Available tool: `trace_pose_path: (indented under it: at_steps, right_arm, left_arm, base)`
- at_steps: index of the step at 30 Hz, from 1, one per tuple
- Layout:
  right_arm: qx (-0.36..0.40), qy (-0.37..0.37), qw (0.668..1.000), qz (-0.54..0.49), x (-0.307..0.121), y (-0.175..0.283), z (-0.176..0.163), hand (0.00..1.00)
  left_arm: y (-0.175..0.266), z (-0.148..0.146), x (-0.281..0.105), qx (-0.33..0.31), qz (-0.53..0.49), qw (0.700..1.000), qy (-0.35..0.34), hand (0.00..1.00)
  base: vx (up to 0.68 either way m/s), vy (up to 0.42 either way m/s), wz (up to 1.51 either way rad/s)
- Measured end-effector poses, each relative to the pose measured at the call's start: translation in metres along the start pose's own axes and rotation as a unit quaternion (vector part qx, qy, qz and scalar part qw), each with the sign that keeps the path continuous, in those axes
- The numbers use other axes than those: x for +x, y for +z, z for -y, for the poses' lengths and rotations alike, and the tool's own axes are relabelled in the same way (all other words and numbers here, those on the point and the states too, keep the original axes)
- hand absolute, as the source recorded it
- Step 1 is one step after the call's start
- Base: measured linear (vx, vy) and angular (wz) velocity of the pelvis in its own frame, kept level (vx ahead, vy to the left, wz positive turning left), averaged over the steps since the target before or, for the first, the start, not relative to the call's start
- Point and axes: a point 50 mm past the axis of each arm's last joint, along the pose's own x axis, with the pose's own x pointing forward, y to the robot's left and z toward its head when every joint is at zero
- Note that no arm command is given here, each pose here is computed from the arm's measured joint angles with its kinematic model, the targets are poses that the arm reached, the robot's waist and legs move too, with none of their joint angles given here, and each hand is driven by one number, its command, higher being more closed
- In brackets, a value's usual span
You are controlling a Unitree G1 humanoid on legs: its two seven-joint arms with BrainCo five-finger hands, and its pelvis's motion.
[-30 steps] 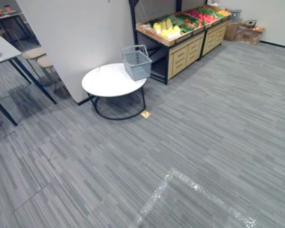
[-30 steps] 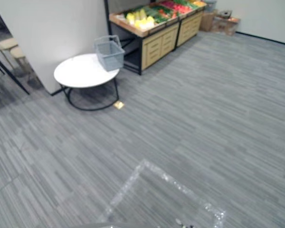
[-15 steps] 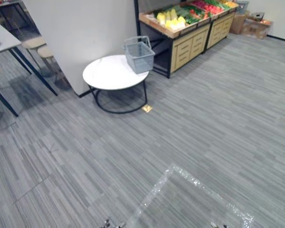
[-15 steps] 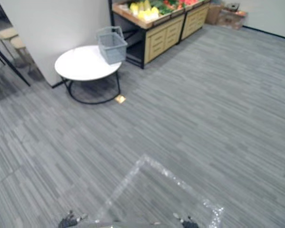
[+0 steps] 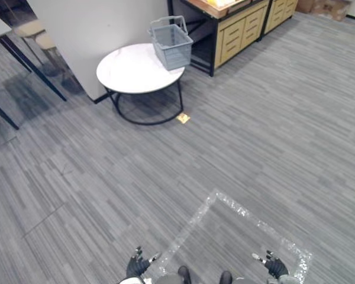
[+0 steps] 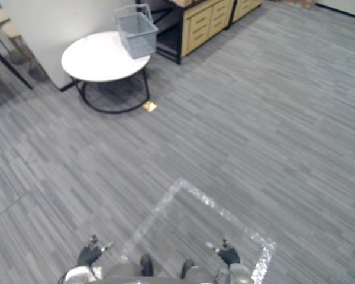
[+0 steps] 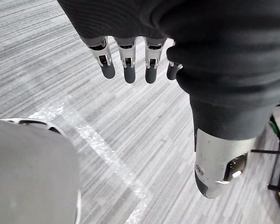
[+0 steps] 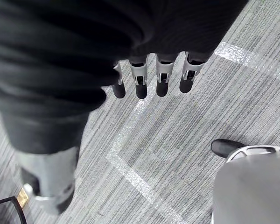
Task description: Pick vegetable in the basket
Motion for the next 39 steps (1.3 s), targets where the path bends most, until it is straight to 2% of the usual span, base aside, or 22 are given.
trace_pose_path:
  at_steps: [5,11,13,17,22,25,31,36,39]
  right_arm:
    - [-0.024,-0.019,0.999,0.019,0.004,0.016,0.015,0.0]
    - [-0.05,-0.018,0.997,0.047,0.01,0.037,0.012,0.0]
    - [-0.062,-0.003,0.997,0.045,0.01,0.035,0.001,0.0]
    - [-0.047,0.005,0.998,0.037,0.009,0.029,-0.008,0.0]
    - [-0.063,0.013,0.998,0.017,0.003,0.01,-0.01,0.0]
    - [-0.065,0.014,0.997,0.031,0.002,0.015,-0.006,0.0]
    - [-0.062,0.01,0.998,0.029,0.0,0.012,-0.004,0.0]
    - [-0.072,0.009,0.997,0.02,-0.002,0.005,0.0,0.0]
    - [-0.078,-0.001,0.997,0.025,-0.001,0.01,0.009,0.0]
  left_arm:
    - [0.011,0.011,0.004,-0.011,0.015,1.0,-0.004,0.0]
    - [0.009,0.013,0.002,-0.056,0.009,0.998,0.016,0.0]
    - [0.01,0.004,0.003,-0.06,0.013,0.998,0.03,0.0]
    - [0.038,0.002,0.006,-0.059,0.067,0.996,0.027,0.0]
    - [0.038,-0.002,-0.003,-0.034,0.087,0.996,0.014,0.0]
    - [0.04,-0.007,-0.003,-0.019,0.091,0.996,0.009,0.0]
    - [0.046,0.0,-0.003,-0.021,0.104,0.994,-0.003,0.0]
    - [0.037,-0.001,-0.003,-0.008,0.086,0.996,-0.001,0.0]
    - [0.029,0.013,-0.006,-0.023,0.072,0.997,-0.014,0.0]
  base:
    - [0.06,0.105,0.18]
    - [0.29,0.249,-0.17]
    - [0.5,0.39,-0.31]
    - [0.51,0.283,0.02]
    - [0.49,0.243,-0.14]
    - [0.54,0.142,0.14]
    - [0.41,-0.093,0.42]
    - [0.53,-0.358,0.22]
    - [0.59,-0.504,-0.04]
